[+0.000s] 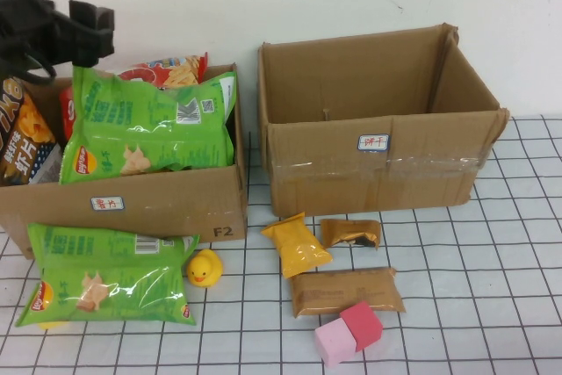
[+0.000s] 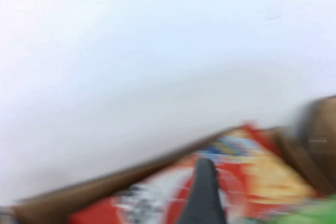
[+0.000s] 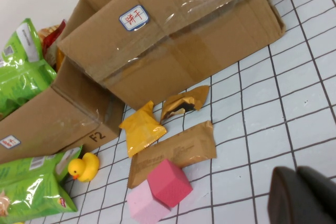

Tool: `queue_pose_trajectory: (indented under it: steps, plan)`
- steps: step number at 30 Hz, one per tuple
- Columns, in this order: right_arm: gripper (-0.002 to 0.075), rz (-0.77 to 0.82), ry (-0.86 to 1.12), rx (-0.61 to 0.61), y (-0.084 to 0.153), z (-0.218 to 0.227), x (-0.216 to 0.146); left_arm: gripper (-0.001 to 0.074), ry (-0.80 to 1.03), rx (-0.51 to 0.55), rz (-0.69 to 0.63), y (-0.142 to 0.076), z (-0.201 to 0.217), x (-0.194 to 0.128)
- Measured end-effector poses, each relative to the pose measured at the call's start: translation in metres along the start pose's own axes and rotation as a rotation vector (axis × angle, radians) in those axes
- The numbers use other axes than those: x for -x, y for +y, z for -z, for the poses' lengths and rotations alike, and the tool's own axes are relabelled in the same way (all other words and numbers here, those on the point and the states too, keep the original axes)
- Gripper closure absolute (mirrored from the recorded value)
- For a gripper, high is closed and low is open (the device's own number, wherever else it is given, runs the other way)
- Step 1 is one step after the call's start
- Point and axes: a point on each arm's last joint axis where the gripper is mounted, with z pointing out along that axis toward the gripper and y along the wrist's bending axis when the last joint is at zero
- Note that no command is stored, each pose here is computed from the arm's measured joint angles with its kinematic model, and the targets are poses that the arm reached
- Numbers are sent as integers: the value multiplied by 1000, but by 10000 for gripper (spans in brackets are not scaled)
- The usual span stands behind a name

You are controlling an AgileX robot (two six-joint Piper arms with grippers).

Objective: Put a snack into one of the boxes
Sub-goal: Place the potato chip in the potato chip box, then pick up the biscuit

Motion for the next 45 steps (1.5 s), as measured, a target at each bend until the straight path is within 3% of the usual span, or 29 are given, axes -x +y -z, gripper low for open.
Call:
queue_pose_trajectory:
  steps: [2,6,10,16,20,26,31,37,40,45]
  plan:
    - [727,0,0,0,0,0,0,308,23,-71,28,-8,8,2]
    - [727,0,0,0,0,0,0,608,108,-168,59,-16,1,-10]
    - [727,0,0,0,0,0,0,710,223,-204,113,-15,-29,-40]
    - [727,0,0,0,0,0,0,734,294,-137,161,-4,-69,-78]
    - [727,2,0,0,0,0,0,735,285,-65,163,4,-81,-87]
    - [727,2,0,0,0,0,0,735,260,-78,74,3,-75,-79]
    - [727,2,0,0,0,0,0,735,105,-92,-31,-4,-28,-27]
    - [727,3,0,2,0,0,0,736,-120,-153,-126,-26,71,35]
    - [727,22,-4,29,3,0,0,736,-175,-158,-122,-36,118,31]
    - [727,137,2,92,12,3,4,735,-208,-136,-88,-46,174,-10]
